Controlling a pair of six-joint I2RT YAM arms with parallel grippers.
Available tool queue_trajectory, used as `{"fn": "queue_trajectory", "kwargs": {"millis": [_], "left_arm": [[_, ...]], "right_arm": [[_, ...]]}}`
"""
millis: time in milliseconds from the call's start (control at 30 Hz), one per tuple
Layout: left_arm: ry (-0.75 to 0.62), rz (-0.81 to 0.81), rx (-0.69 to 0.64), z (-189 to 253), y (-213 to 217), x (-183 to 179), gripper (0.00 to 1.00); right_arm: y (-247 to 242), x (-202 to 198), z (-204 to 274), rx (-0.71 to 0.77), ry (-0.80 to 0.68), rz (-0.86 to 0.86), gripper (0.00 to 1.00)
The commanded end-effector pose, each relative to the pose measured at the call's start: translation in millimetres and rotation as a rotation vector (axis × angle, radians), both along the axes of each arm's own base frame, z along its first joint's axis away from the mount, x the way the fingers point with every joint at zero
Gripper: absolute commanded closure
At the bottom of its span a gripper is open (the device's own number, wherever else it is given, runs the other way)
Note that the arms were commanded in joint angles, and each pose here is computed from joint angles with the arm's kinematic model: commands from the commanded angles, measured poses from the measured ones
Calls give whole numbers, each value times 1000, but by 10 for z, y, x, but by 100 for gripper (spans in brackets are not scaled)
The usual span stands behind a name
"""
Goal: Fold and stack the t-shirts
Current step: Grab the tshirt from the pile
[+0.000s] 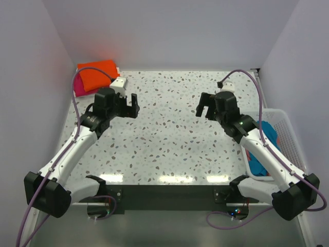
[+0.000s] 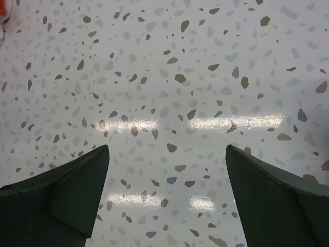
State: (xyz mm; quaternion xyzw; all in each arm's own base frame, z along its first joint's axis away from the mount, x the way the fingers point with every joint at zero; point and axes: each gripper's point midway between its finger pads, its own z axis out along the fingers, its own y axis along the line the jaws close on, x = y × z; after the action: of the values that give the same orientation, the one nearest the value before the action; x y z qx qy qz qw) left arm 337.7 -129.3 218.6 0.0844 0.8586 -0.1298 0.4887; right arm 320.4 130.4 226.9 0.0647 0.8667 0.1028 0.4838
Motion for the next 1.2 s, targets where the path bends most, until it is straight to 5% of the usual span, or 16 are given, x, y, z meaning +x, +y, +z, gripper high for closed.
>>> {"fn": "queue_trajectory", "kwargs": {"millis": [0, 300, 500, 733, 1167], "left_arm": [[-46, -2, -29, 144, -26, 89, 0], [-43, -9, -39, 140, -51, 96, 0], [-40, -31, -66, 153, -115, 85, 0], [-17, -65, -104, 117, -212, 67, 0], [25, -118, -159, 20, -362, 29, 0]], "right_arm": [[-63, 51, 224, -11, -53, -33, 1], [-222, 166, 204, -93, 9, -145, 1], [-996, 319, -33, -172, 160, -456, 1], [-1998, -148, -301, -165, 240, -874, 1], [-2885, -548, -1146, -38, 374, -1196, 1]]}}
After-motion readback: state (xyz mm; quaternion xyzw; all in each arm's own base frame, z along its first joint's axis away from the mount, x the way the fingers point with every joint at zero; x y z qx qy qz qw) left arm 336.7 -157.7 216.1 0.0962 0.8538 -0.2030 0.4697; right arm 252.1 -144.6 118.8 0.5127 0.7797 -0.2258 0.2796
